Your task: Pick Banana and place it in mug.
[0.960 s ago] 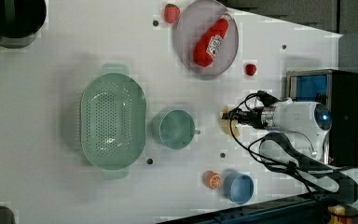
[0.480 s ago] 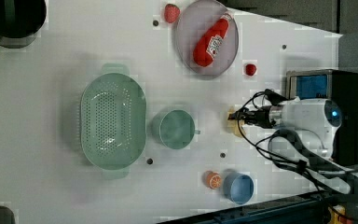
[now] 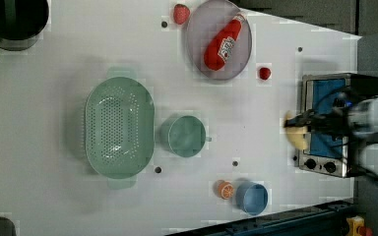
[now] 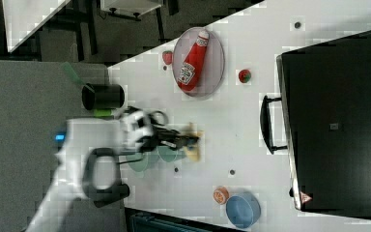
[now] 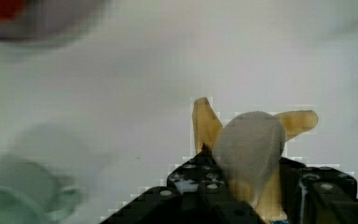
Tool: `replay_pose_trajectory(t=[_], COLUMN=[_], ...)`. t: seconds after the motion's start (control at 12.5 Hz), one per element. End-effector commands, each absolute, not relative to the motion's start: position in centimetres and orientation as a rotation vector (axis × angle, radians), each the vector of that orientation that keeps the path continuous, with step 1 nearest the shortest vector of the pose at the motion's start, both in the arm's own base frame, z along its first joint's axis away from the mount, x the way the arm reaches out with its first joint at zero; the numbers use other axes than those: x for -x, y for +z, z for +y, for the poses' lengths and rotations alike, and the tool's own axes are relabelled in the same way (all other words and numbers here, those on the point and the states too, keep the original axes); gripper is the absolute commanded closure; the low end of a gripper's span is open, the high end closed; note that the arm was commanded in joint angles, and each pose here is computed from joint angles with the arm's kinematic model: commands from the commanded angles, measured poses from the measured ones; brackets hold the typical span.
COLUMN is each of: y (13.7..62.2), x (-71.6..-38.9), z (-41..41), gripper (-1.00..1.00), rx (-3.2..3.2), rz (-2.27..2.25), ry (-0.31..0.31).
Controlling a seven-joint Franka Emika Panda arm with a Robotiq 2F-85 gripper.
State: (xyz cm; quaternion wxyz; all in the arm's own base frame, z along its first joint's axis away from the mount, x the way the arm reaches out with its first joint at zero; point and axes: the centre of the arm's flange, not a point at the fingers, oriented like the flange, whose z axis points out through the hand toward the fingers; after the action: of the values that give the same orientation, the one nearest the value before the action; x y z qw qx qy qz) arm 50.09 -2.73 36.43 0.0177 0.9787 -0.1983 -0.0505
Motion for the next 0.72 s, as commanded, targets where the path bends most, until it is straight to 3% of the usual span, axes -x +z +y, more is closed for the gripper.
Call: replay_pose_trajectory(t=[0.08,0.48,0.72], y=[43.3,45.4,44.2], x=[-51.4,-50.4,-49.1], z=[-0.8,8.1,14.8], gripper=[0.28,0.28,0.28], rx=[-3.062,-3.103,-3.021], rz=[-0.588,-0.714,-0.878], ry=[-0.141,-0.225,-0.236])
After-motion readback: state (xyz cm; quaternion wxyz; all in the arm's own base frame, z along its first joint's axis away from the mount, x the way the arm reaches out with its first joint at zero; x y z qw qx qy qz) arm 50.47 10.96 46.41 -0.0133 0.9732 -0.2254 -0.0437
